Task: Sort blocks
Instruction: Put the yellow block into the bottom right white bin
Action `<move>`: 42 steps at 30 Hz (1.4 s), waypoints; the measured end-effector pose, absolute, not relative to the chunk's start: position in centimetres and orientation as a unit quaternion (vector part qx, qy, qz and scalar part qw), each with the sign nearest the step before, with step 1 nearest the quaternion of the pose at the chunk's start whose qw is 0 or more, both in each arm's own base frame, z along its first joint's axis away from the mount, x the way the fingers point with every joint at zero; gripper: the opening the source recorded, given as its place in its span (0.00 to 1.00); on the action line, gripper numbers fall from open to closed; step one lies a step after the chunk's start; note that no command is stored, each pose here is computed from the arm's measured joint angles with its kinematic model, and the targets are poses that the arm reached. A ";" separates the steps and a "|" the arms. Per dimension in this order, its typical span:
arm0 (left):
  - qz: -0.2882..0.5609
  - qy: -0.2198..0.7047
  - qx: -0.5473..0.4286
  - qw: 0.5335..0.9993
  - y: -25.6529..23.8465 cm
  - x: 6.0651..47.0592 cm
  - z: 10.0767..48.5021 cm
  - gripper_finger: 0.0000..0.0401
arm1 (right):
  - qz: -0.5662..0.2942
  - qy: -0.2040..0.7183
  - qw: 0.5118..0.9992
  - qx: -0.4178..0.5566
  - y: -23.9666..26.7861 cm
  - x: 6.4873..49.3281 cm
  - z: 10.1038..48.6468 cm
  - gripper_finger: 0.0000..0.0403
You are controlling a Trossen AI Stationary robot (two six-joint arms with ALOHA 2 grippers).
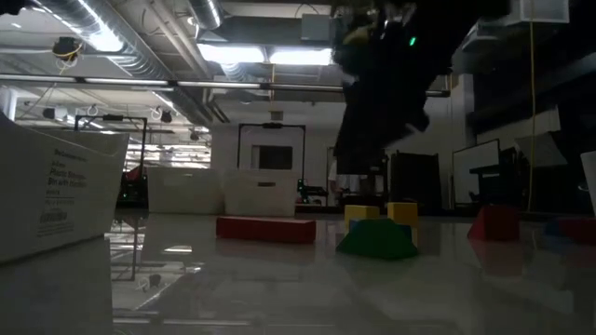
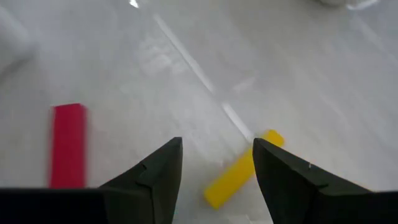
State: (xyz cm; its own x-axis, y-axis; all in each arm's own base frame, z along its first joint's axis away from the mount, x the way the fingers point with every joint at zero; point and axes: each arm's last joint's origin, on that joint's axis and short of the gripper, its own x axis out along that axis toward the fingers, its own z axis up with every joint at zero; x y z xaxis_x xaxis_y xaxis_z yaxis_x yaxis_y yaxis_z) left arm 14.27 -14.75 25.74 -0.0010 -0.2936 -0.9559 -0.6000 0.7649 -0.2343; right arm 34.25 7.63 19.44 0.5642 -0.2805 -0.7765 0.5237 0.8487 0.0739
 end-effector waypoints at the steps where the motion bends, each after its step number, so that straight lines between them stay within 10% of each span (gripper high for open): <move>1: 0.120 0.694 -0.316 0.636 -14.7 14.3 25.7 0.47 | -0.235 0.412 0.868 0.149 7.3 34.4 19.0 0.48; 18: 0.123 0.658 -0.276 0.690 -14.4 14.6 25.7 0.47 | -0.284 0.460 0.825 0.164 5.1 35.5 14.7 0.48; 31: 0.131 0.647 -0.272 0.700 -14.4 14.6 25.7 0.47 | -0.269 0.487 0.815 0.164 5.2 35.2 14.4 0.29; 42: 0.136 0.640 -0.270 0.707 -14.3 14.7 25.7 0.47 | -0.261 0.492 0.813 0.172 5.3 35.2 14.4 0.36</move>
